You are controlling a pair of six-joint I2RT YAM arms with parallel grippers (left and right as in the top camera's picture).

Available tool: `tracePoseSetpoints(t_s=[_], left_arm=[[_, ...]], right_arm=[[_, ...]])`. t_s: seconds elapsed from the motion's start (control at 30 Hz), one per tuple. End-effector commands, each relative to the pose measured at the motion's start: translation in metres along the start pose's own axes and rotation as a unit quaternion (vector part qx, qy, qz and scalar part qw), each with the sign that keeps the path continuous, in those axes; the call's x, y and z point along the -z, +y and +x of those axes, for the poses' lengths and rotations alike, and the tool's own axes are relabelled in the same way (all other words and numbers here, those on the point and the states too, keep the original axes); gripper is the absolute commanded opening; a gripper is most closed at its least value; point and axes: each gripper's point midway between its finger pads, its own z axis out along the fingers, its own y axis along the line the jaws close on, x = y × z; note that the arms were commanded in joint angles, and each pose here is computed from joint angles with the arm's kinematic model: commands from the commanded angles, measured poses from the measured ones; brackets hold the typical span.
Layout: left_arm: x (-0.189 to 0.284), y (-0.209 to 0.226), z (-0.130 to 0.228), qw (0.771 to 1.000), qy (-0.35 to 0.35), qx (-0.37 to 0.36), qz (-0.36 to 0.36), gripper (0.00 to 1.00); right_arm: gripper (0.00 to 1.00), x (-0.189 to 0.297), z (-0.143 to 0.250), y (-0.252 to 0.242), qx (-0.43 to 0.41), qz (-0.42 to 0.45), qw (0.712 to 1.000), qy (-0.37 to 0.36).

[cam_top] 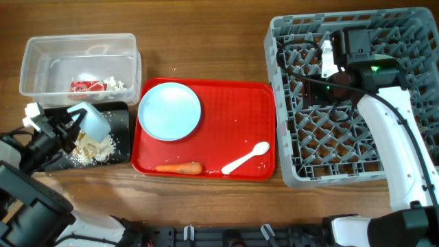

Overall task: Sort waste into correct bins and load items into the dishwasher rack
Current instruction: 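Grasp the light-blue bowl of rice with the left gripper, then tip the rice and peanuts onto the black tray with the left gripper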

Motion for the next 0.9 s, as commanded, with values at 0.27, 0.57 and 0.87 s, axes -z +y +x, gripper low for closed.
tracePoseSetpoints(t_s=[0.27,0.57,0.87], left_arm=[[0.001,-0.007,-0.008,0.999,-0.011,0.027,0.034,0.04],[-0.015,-0.014,0.018,0.999,0.030,-0.007,0.011,0.04],[-0.152,-0.024,0.143,0.915,0.264,-0.249,-0.177,0.04]], right_arm=[[0.68,0.005,0.000,-0.003,-0.005,0.008,1.000,-0.007],[0.68,0.005,0.000,-0.004,-0.006,0.008,1.000,-0.006],[0.69,0.005,0.006,-0.018,-0.052,0.051,0.997,0.003]])
